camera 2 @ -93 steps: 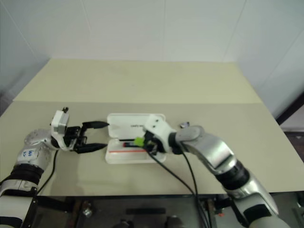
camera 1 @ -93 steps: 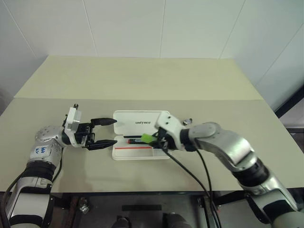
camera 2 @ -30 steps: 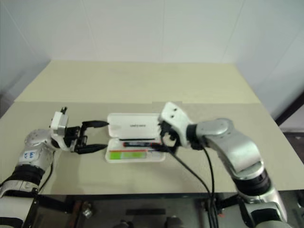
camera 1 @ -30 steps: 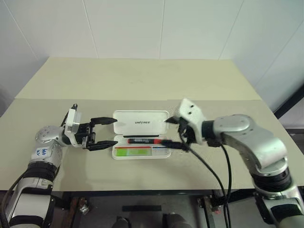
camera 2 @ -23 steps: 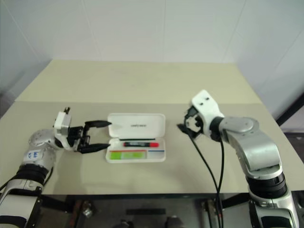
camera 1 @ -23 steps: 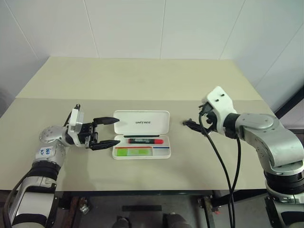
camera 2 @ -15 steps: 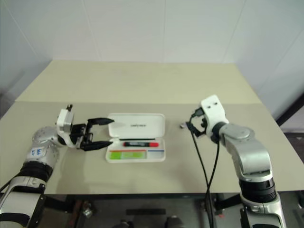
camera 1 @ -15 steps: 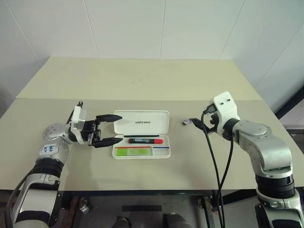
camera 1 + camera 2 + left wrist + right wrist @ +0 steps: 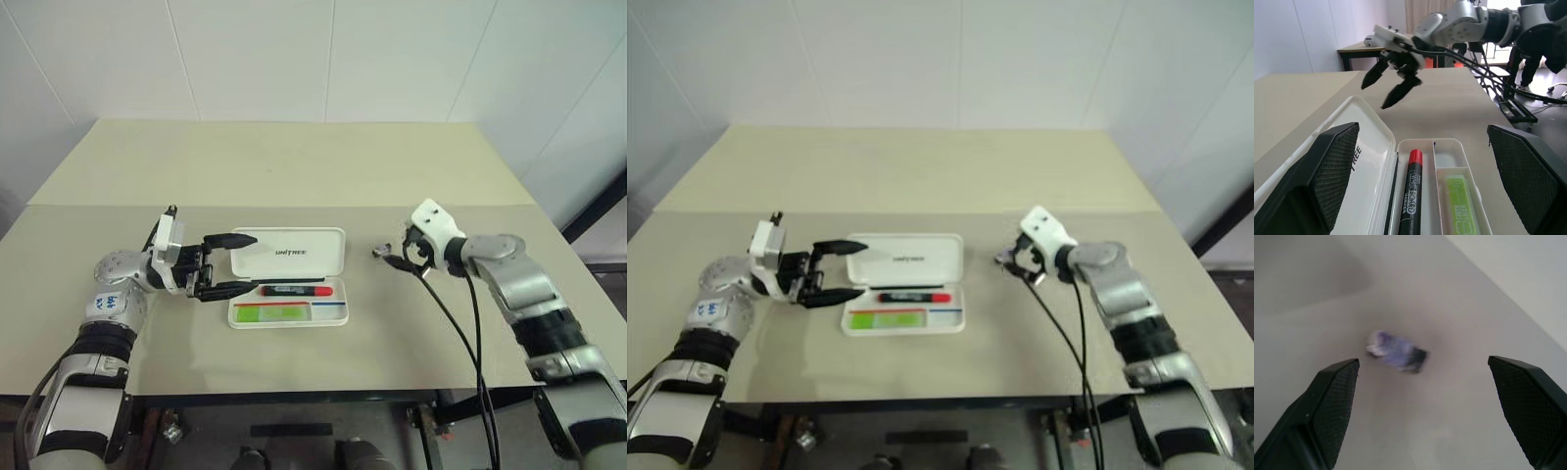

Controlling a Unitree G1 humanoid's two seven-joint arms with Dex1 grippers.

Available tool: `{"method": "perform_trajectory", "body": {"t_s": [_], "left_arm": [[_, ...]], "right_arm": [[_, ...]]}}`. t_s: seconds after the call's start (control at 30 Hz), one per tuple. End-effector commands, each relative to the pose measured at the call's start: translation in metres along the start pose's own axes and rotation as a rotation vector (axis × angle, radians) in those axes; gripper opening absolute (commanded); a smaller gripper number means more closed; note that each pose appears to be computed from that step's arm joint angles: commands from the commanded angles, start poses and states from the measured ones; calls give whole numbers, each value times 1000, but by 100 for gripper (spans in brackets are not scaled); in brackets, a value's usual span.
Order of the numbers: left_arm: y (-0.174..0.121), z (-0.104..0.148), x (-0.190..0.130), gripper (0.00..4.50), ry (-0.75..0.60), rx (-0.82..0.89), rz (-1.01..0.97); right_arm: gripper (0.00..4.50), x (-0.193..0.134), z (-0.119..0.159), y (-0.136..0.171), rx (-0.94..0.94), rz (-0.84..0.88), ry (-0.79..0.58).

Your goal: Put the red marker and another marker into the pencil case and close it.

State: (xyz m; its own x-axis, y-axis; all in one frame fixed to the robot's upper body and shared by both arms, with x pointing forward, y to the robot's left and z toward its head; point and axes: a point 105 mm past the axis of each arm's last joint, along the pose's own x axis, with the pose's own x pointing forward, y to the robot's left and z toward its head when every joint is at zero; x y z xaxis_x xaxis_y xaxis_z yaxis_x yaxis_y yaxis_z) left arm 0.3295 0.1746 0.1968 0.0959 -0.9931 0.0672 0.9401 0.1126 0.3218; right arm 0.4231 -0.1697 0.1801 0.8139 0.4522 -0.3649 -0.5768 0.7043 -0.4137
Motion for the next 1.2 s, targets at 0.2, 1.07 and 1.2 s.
{"method": "perform_trajectory", "body": {"t_s": [0.2,1.07,1.2], "left_arm": [[-16,10,-7,450,-7,41,-90],[-17,6,-1,450,-16,29,-100],[-16,5,0,450,-17,26,-100]], "right_arm": [[446,10,12,-6,98,-60,-76],[446,1,-21,34,252,-61,10],[446,-4,-21,41,240,-39,9]]}}
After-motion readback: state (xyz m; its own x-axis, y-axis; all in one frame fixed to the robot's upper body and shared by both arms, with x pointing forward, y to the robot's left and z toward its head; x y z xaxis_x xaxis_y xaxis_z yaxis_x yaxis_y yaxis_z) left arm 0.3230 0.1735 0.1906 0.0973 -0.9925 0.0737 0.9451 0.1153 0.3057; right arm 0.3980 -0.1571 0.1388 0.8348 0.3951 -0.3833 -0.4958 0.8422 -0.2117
